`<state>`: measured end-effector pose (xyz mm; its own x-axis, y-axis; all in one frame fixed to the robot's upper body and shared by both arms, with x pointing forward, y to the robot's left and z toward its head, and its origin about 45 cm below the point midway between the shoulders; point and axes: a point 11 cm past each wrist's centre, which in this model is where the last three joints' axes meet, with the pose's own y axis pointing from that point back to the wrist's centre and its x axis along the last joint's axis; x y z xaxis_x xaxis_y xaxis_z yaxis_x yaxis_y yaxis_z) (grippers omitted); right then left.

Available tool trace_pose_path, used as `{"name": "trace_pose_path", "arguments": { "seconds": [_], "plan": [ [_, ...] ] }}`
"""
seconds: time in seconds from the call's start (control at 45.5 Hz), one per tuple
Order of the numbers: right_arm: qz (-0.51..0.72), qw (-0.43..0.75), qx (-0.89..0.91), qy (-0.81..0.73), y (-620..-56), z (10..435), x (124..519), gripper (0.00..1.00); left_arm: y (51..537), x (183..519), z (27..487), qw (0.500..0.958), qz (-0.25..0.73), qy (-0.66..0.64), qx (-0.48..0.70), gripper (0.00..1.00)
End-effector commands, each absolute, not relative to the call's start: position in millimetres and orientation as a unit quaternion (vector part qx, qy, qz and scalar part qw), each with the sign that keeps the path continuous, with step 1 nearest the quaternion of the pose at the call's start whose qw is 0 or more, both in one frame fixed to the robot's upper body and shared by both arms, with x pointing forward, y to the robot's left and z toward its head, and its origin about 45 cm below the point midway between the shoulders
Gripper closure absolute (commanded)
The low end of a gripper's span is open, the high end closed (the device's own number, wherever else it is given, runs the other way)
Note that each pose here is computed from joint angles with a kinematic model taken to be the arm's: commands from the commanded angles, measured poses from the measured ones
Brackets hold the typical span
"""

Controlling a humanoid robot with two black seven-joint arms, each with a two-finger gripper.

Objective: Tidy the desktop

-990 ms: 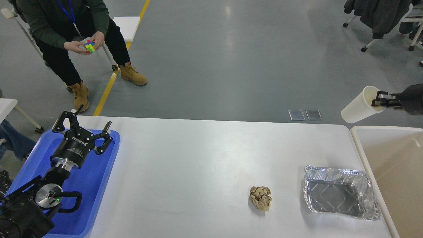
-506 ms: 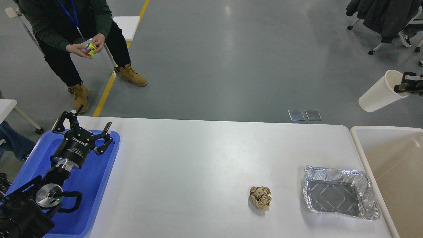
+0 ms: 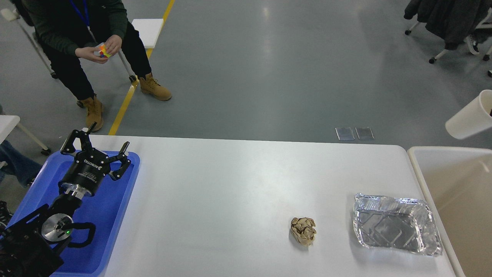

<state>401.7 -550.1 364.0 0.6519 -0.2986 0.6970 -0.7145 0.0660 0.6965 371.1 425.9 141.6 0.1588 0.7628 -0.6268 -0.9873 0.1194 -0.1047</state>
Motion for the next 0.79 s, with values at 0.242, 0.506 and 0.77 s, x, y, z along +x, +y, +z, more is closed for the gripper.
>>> {"name": "trace_pose_path", "arguments": {
  "seconds": [0.242,0.506,0.77],
  "plan": [
    [0.099,0.673,0.554,-0.481,-670,327,325,1.0,426,371,142,0.716,0.611,0.217,-0.258,0.01],
    [0.083,0.686,0.52,-0.502,-683,277,305,1.0,426,371,142,0.716,0.611,0.217,-0.258,0.01],
    [0.055,0.691,0.52,-0.499,-666,198,287,1.0,426,371,142,0.716,0.611,0.217,-0.259,0.01]
  ]
}}
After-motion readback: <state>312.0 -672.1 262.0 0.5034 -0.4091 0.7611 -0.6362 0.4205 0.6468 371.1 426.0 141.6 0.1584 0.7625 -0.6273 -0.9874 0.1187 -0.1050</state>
